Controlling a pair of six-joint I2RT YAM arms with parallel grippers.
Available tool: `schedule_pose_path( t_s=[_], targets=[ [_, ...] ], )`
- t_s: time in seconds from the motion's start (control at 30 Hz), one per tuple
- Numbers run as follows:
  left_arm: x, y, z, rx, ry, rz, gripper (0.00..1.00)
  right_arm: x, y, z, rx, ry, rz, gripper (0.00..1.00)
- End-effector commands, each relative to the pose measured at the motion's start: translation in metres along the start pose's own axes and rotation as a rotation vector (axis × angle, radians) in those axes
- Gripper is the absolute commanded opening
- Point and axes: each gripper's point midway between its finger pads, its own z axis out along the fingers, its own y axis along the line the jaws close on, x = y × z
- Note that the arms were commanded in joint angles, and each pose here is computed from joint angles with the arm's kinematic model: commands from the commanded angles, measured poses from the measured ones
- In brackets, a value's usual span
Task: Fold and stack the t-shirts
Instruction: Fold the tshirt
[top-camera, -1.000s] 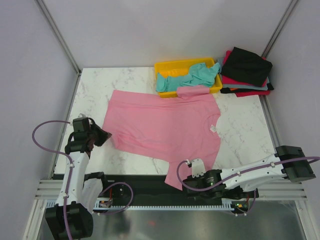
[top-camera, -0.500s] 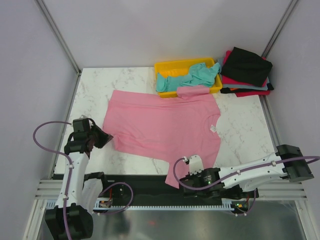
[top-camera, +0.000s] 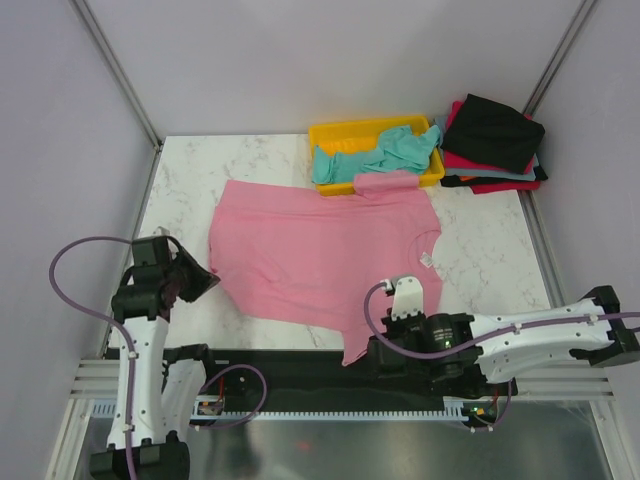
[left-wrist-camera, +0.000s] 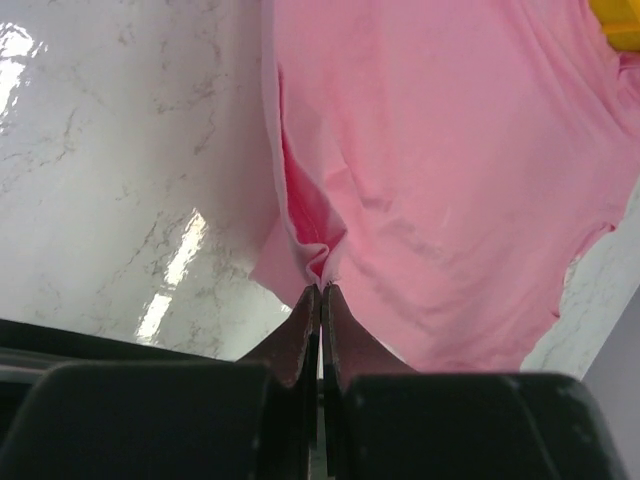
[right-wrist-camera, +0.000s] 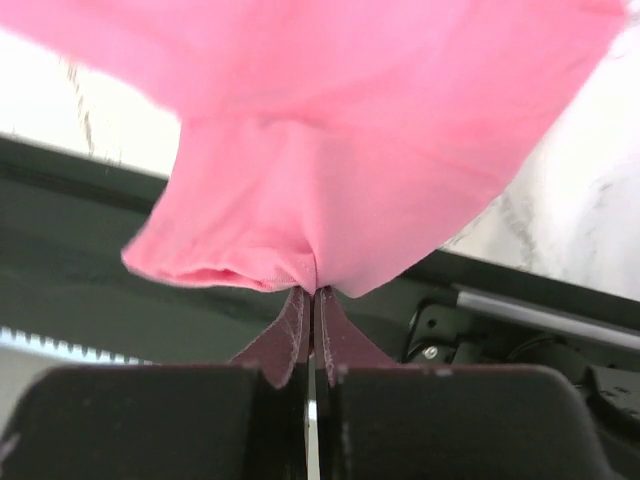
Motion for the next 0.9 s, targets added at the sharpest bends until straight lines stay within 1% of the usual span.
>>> schedule_pose_path(
  t_s=[0.0,0.03,0.07,0.1,0.23,0.27,0.37,0.4,0.43,0.47,0.5,0.57,0.6,0.63,0.7,0.73,0.8,0.87],
  targets=[
    [-0.003,0.012,-0.006,-0.076,0.01,0.1,0.02,-0.043,-0.026,-0.001,0.07,-0.129,0.051,0.0],
    [-0.005,0.011,-0.004,-0.074,0.021,0.105,0.02,-0.051,-0.031,-0.002,0.07,-0.144,0.072,0.0],
    [-0.006,0.01,-0.002,-0.079,0.028,0.105,0.02,-0.06,-0.037,-0.002,0.084,-0.165,0.054,0.0],
    [-0.009,0.007,0.001,-0.073,0.057,0.109,0.02,-0.074,-0.045,-0.004,0.089,-0.187,0.104,0.0],
    [-0.024,0.003,0.01,-0.092,0.042,0.117,0.02,-0.107,-0.057,0.0,0.115,-0.226,0.124,0.0],
    [-0.031,0.0,0.012,-0.088,0.029,0.123,0.02,-0.116,-0.056,0.002,0.117,-0.239,0.093,0.0],
    [-0.05,0.007,0.027,-0.166,0.03,0.158,0.02,-0.134,-0.062,0.018,0.169,-0.228,0.09,0.0],
    [-0.057,0.005,0.025,-0.167,0.008,0.171,0.02,-0.139,-0.064,0.021,0.179,-0.229,0.083,0.0],
    [-0.059,0.008,0.034,-0.193,0.035,0.173,0.02,-0.143,-0.066,0.023,0.187,-0.232,0.084,0.0],
    [-0.068,0.003,0.035,-0.189,0.022,0.182,0.02,-0.151,-0.067,0.025,0.188,-0.247,0.095,0.0],
    [-0.073,0.004,0.038,-0.199,0.026,0.19,0.02,-0.157,-0.076,0.03,0.219,-0.243,0.087,0.0],
    [-0.083,0.005,0.044,-0.23,0.028,0.195,0.02,-0.169,-0.081,0.034,0.217,-0.256,0.108,0.0],
    [-0.092,0.009,0.045,-0.259,0.003,0.199,0.02,-0.174,-0.092,0.04,0.245,-0.25,0.13,0.0],
    [-0.096,0.01,0.047,-0.268,-0.002,0.2,0.02,-0.176,-0.094,0.044,0.234,-0.235,0.107,0.0],
    [-0.101,0.004,0.056,-0.254,0.027,0.192,0.02,-0.185,-0.102,0.054,0.24,-0.23,0.137,0.0],
    [-0.102,0.003,0.06,-0.252,0.036,0.185,0.02,-0.185,-0.102,0.058,0.225,-0.212,0.117,0.0],
    [-0.106,0.001,0.07,-0.247,0.048,0.17,0.02,-0.192,-0.109,0.067,0.239,-0.202,0.127,0.0],
    [-0.112,-0.001,0.078,-0.24,0.034,0.168,0.02,-0.196,-0.111,0.073,0.231,-0.197,0.114,0.0]
  ],
)
